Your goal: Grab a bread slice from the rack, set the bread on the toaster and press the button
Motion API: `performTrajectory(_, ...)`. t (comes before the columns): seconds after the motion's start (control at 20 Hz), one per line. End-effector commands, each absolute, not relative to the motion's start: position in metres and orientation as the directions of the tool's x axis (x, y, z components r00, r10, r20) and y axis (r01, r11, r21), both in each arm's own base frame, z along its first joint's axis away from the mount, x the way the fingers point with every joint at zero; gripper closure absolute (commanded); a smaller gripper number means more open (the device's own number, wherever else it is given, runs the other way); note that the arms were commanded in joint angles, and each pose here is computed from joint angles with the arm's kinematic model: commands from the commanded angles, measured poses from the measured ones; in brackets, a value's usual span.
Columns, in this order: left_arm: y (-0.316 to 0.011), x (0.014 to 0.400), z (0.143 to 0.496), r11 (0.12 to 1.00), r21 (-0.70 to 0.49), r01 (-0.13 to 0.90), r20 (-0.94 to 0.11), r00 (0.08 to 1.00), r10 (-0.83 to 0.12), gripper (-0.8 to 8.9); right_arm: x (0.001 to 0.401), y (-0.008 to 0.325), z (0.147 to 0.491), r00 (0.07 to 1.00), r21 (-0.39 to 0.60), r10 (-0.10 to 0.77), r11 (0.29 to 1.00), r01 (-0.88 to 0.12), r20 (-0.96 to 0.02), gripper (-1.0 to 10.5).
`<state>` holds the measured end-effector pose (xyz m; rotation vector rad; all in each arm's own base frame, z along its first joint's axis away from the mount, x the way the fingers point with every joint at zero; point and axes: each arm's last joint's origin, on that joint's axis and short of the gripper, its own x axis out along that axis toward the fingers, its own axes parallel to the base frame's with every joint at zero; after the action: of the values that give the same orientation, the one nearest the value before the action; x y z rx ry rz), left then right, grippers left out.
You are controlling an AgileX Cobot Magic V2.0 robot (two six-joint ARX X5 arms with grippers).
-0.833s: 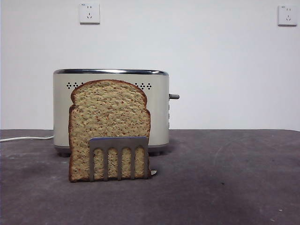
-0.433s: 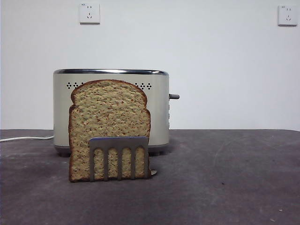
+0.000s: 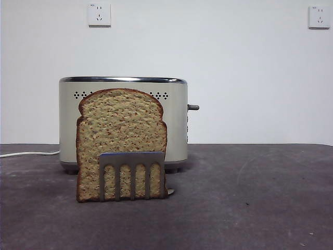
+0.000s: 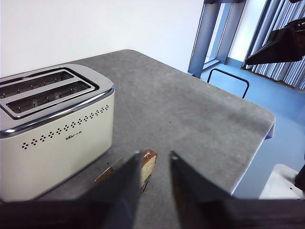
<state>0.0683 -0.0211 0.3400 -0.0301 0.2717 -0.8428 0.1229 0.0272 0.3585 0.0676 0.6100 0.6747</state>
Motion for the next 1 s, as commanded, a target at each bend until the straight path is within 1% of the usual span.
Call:
performTrajectory(0.05, -0.022, 0.068, 0.342, 0.660, -0.113, 0.743, -0.221, 0.628, -0.746, 1.66, 0.123, 0.028, 0.359, 0.612, 0.245, 0.607, 0.782, -0.573, -0.507, 9.6)
performTrajectory(0.3, -0.026, 0.079, 0.341, 0.621, -0.118, 0.775, -0.253, 0.581, -0.773, 1.66, 0.123, 0.028, 0.359, 0.611, 0.245, 0.607, 0.782, -0.573, -0.507, 9.6)
performTrajectory(0.55, -0.036, 0.102, 0.362, 0.596, -0.042, 0.802, -0.327, 0.553, -0.767, 1.66, 0.127, 0.028, 0.357, 0.604, 0.253, 0.607, 0.782, -0.570, -0.517, 9.6)
performTrajectory(0.7, -0.052, 0.124, 0.373, 0.555, 0.003, 0.832, -0.404, 0.509, -0.760, 1.67, 0.129, 0.028, 0.356, 0.599, 0.257, 0.606, 0.783, -0.567, -0.524, 9.6)
performTrajectory(0.8, -0.067, 0.141, 0.375, 0.515, 0.047, 0.856, -0.469, 0.474, -0.745, 1.67, 0.131, 0.028, 0.355, 0.595, 0.260, 0.605, 0.783, -0.565, -0.529, 9.6)
performTrajectory(0.9, -0.086, 0.157, 0.372, 0.478, 0.087, 0.874, -0.544, 0.444, -0.712, 1.67, 0.132, 0.029, 0.354, 0.592, 0.263, 0.605, 0.783, -0.564, -0.532, 9.6)
performTrajectory(1.0, -0.107, 0.171, 0.363, 0.444, 0.139, 0.885, -0.624, 0.426, -0.655, 1.67, 0.132, 0.029, 0.354, 0.593, 0.262, 0.605, 0.783, -0.564, -0.532, 9.6)
